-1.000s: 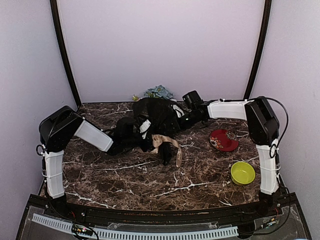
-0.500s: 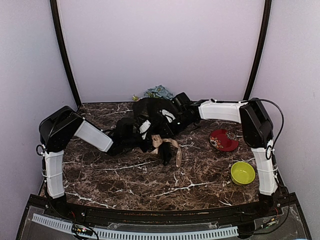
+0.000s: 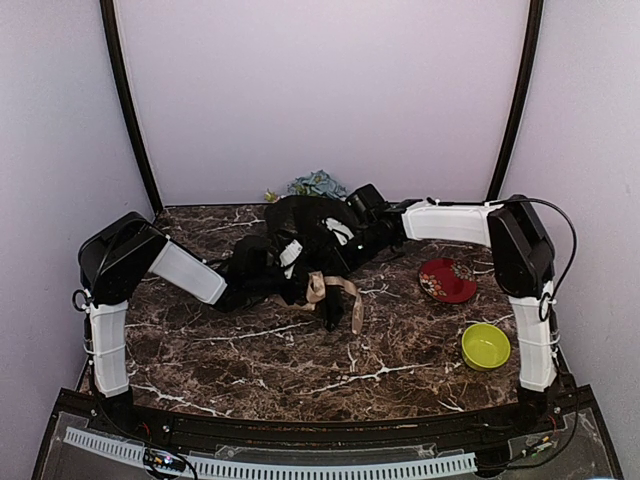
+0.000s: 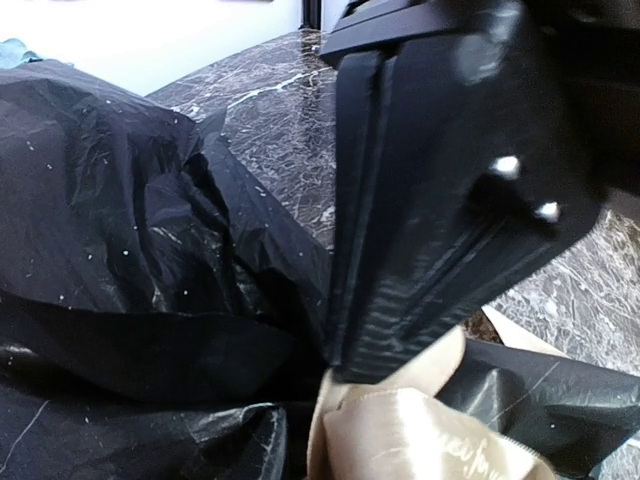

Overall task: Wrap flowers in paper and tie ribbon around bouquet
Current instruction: Cross the half-tied ribbon over the folded bouquet.

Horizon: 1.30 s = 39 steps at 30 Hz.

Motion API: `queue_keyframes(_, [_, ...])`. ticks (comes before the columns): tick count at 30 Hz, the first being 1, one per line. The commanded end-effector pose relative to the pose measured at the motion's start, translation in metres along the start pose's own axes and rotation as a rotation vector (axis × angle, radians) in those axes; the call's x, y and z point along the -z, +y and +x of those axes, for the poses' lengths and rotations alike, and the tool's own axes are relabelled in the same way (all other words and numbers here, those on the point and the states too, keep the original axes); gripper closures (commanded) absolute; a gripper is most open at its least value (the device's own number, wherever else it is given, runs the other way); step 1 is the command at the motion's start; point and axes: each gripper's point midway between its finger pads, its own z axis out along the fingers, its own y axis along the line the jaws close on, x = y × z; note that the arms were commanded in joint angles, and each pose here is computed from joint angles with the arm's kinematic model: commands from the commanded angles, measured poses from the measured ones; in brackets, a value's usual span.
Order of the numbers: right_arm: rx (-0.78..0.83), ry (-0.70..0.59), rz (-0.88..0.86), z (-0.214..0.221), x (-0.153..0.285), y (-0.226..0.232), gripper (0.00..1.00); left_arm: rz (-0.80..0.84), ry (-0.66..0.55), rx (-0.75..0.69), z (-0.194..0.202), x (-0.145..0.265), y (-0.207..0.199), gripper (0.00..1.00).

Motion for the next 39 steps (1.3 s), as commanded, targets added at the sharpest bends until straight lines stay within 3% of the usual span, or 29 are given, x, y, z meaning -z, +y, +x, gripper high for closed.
queue_keyframes(1, [0.033,-0.067,-0.013,-0.017,0.019,0.022,1.00,-0.038,-0.039,0.000,-0.017,0.001,0.010,0.77])
queue_keyframes(13, [0.016,-0.093,-0.038,-0.018,0.028,0.033,1.00,0.037,-0.017,-0.016,-0.016,-0.009,0.002,0.63])
queue_keyframes(16, [0.012,-0.090,-0.043,-0.016,0.030,0.035,1.00,-0.043,0.000,-0.002,-0.013,-0.011,0.016,0.76])
queue_keyframes(24, [-0.001,-0.063,-0.092,-0.007,0.029,0.042,1.00,-0.035,0.005,-0.007,-0.012,-0.011,0.015,1.00])
queue_keyframes(27, [-0.004,-0.066,-0.092,-0.009,0.034,0.041,0.94,-0.014,0.002,-0.009,-0.011,-0.010,0.011,1.00])
queue_keyframes(30, [-0.015,-0.099,-0.098,-0.019,0.046,0.034,0.72,-0.018,-0.003,-0.007,-0.011,-0.008,0.011,1.00])
queue_keyframes(33, [-0.023,-0.146,-0.094,-0.034,0.061,0.024,0.59,-0.015,-0.014,-0.012,-0.013,-0.006,0.010,1.00])
queue_keyframes(37, [-0.067,-0.188,-0.078,-0.048,0.065,0.004,0.56,-0.011,-0.021,-0.014,-0.013,-0.004,0.008,1.00])
queue_keyframes(39, [-0.095,-0.184,-0.055,-0.050,0.059,-0.008,0.60,-0.004,-0.022,-0.016,-0.013,-0.004,0.007,1.00])
